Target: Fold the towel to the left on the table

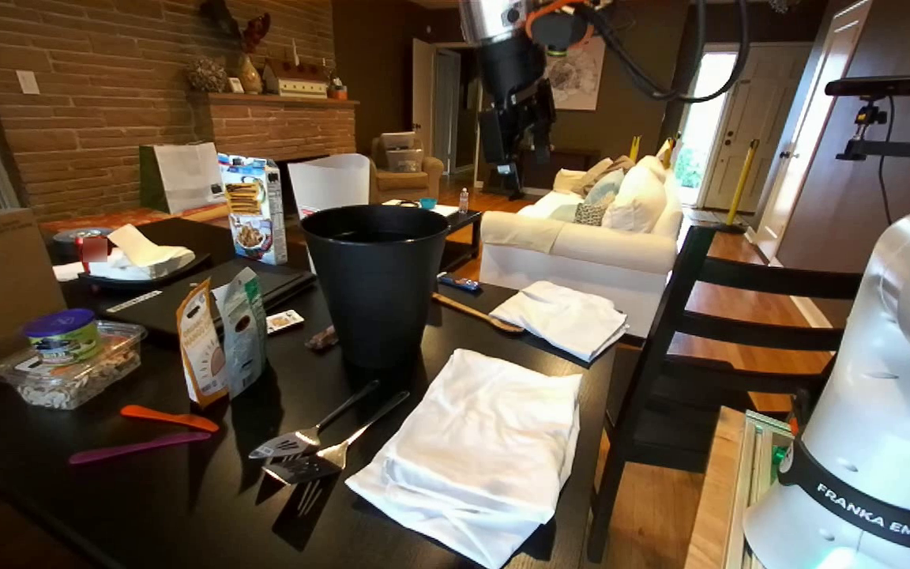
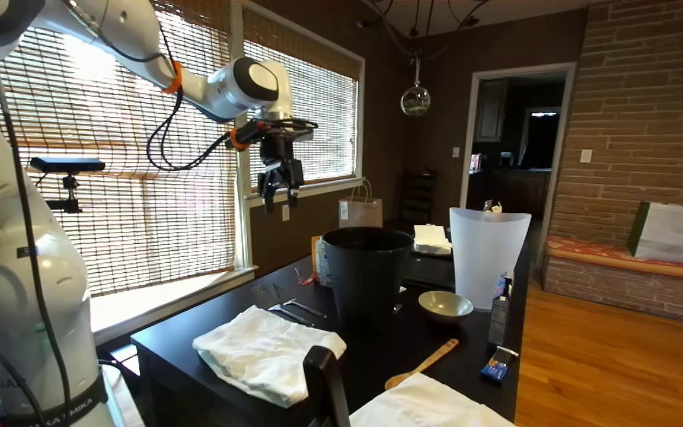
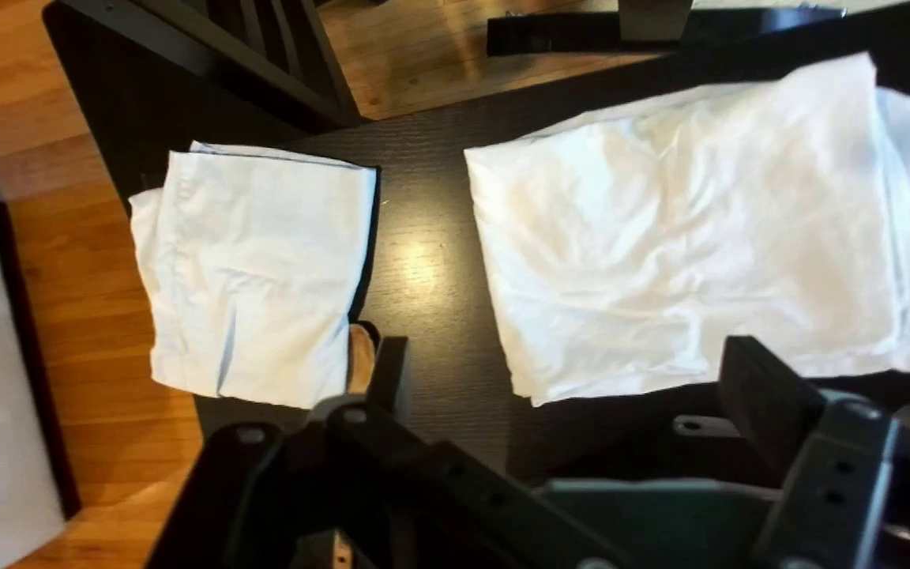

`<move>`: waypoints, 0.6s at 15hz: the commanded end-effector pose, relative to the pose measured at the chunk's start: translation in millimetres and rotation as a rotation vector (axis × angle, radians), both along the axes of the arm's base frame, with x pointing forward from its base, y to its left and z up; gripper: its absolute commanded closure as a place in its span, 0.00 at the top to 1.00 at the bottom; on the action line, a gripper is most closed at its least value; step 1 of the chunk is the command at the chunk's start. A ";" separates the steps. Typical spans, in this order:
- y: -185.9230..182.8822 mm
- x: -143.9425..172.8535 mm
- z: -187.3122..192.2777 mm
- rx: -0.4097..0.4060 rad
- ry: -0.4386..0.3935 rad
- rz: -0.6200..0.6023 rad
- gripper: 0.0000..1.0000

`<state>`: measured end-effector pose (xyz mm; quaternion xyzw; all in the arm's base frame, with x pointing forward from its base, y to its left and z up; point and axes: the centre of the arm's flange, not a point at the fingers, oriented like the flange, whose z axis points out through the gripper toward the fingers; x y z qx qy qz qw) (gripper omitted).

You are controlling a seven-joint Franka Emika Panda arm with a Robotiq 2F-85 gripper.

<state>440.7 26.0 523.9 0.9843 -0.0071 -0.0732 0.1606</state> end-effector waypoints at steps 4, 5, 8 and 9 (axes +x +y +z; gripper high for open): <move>-44.2 15.2 -78.5 0.039 -0.133 -0.208 1.00; -49.5 17.2 -89.1 0.061 -0.147 -0.226 1.00; -66.1 19.1 -124.7 0.078 -0.181 -0.260 1.00; -71.1 20.0 -137.9 0.076 -0.198 -0.269 1.00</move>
